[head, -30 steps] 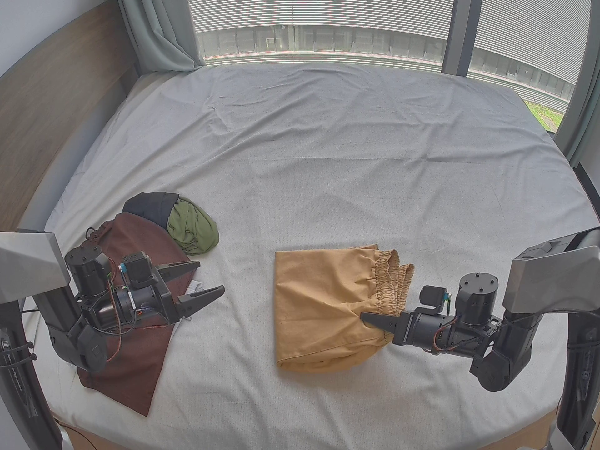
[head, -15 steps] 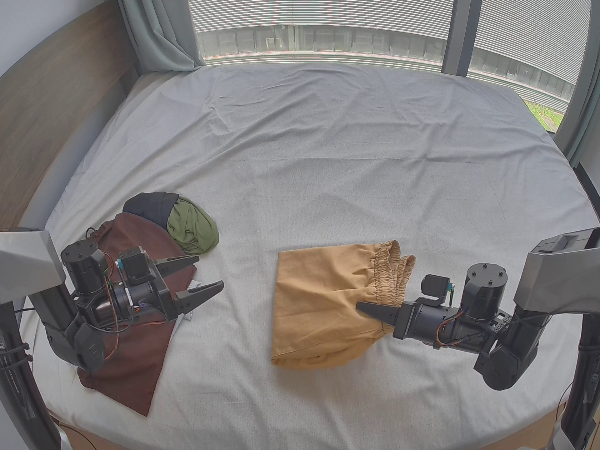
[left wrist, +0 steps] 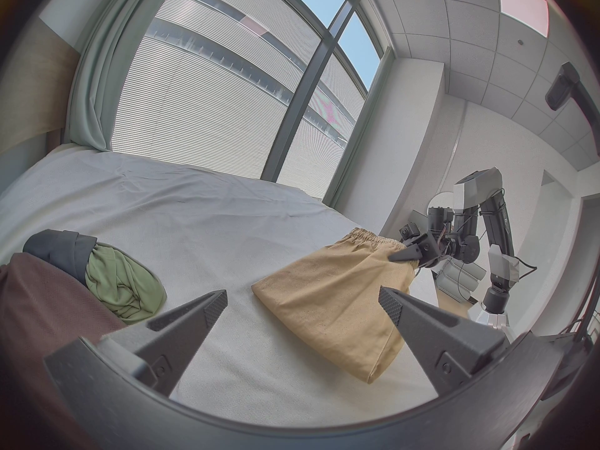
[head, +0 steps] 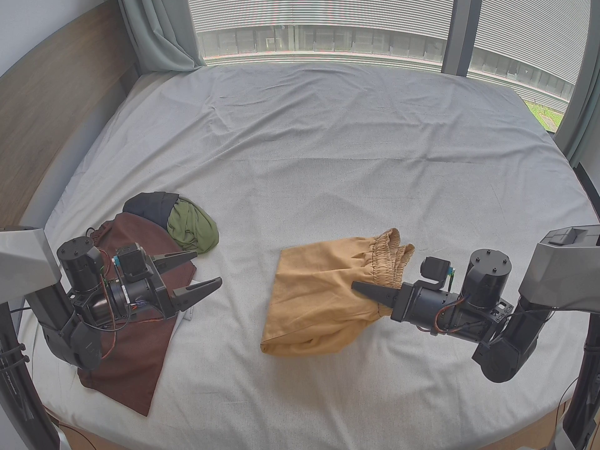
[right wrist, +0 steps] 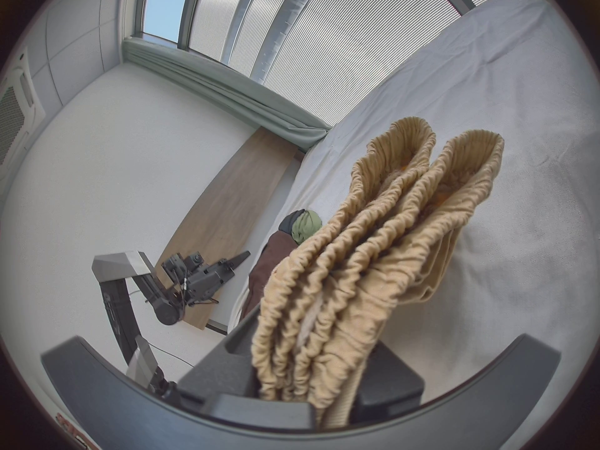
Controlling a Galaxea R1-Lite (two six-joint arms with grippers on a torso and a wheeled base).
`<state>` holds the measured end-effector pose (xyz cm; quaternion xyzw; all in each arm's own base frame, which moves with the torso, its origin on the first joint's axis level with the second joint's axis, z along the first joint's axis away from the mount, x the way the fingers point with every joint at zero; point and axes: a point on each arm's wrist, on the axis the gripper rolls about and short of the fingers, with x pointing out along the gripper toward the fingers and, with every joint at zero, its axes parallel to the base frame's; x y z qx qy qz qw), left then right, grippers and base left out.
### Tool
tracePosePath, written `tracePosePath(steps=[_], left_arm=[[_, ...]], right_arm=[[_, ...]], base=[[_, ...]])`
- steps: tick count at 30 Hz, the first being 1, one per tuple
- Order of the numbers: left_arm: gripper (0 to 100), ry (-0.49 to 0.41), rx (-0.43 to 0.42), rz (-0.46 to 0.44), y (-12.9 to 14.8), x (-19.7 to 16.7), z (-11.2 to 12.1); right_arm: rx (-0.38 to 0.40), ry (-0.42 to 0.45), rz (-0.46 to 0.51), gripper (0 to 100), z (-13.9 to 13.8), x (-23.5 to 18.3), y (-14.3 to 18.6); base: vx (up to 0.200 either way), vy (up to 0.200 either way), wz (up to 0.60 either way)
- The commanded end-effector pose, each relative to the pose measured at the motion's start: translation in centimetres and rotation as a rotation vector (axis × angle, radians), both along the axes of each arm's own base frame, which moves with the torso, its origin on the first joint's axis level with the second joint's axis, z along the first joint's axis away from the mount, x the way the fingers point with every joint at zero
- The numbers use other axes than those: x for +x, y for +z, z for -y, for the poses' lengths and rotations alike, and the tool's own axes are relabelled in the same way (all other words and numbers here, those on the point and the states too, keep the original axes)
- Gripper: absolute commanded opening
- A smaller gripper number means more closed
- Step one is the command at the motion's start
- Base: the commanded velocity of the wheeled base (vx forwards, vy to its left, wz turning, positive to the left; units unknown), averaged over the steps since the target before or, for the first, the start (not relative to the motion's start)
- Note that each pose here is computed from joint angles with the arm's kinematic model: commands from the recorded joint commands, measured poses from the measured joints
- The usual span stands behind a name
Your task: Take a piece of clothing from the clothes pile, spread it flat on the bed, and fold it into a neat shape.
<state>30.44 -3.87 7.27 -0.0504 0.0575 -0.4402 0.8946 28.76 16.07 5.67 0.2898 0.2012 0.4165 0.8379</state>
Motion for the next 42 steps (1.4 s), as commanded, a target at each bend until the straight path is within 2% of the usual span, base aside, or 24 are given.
tracePosePath(steps=[1,6,17,24,36,42], left_arm=[[100,0.001,-0.002,0.018,0.5,0.0,0.0],[100,0.001,-0.002,0.017,0.5,-0.1,0.0],[100,-0.002,-0.004,0.026,0.9,-0.3,0.0],[100,-0.002,-0.005,0.025,0.9,-0.3,0.0],[100,0.000,-0.005,0.025,0.9,-0.2,0.0],[100,0.000,-0.006,0.022,0.8,-0.3,0.0]], right_arm=[[0.077,0.006,0.045,0,-0.6,0.5,2.4],[0.158,0.001,0.061,0,-0.8,1.4,4.4],[0.272,0.013,0.101,0,-1.2,2.5,7.6],[0.304,0.036,0.142,0,-1.5,3.7,8.6],[0.322,0.051,0.166,0,-1.2,7.5,7.8],[0.392,0.056,0.188,0,-1.2,10.1,8.5]], base=[[0.000,0.000,0.00],[0.000,0.000,0.00],[0.000,0.000,0.00],[0.000,0.000,0.00],[0.000,0.000,0.00],[0.000,0.000,0.00]])
